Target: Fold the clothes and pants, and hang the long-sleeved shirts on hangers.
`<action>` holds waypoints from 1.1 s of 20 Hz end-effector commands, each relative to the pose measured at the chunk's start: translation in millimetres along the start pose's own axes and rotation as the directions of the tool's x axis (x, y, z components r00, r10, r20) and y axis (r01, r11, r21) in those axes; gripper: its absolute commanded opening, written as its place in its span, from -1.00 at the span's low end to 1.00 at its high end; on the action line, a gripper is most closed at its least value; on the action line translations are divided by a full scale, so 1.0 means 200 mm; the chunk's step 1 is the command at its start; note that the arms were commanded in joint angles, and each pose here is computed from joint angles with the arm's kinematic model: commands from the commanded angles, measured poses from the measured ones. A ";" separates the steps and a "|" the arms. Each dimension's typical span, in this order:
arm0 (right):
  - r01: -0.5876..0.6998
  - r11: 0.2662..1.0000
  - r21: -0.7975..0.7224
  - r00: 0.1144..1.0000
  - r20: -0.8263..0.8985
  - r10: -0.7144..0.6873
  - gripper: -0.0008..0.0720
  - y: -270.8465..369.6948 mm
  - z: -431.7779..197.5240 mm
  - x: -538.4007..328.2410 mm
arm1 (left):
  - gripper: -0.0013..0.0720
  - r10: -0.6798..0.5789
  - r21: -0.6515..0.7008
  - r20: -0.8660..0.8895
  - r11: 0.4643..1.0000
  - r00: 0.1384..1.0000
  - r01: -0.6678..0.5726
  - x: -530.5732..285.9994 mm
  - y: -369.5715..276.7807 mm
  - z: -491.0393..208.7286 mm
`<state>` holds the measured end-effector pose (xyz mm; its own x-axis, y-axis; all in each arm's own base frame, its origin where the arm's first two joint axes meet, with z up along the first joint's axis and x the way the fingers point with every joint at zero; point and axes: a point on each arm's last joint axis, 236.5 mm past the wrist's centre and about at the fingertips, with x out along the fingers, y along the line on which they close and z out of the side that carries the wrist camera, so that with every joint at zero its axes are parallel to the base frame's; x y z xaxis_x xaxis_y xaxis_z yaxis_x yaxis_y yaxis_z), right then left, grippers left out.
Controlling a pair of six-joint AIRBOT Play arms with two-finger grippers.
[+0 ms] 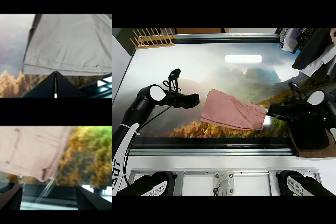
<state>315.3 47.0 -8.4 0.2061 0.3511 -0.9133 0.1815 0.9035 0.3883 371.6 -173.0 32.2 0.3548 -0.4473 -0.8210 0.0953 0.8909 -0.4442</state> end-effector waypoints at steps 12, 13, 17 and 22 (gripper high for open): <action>-0.442 0.825 0.352 0.896 0.219 0.387 0.97 -0.15 0.06 0.45 | -0.94 -0.099 0.171 0.014 0.981 0.995 0.095 0.05 -0.39 -0.11; -0.439 0.828 0.349 0.898 0.199 0.393 0.97 -0.13 0.04 0.48 | -0.94 -0.098 0.171 0.010 0.981 0.995 0.095 0.05 -0.39 -0.11; -0.422 0.854 0.305 0.906 0.157 0.392 0.97 -0.01 0.02 0.56 | -0.94 -0.095 0.171 -0.002 0.981 0.995 0.094 0.05 -0.39 -0.13; -0.451 0.843 0.292 0.892 0.167 0.420 0.94 0.17 0.06 0.62 | -0.94 -0.094 0.171 -0.007 0.981 0.996 0.094 0.05 -0.39 -0.13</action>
<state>350.1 101.7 -106.5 0.4110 0.6486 -0.6406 0.3490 0.5372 0.7679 344.1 -248.1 49.5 0.3431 -0.5300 -0.7755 0.2844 0.8455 -0.4520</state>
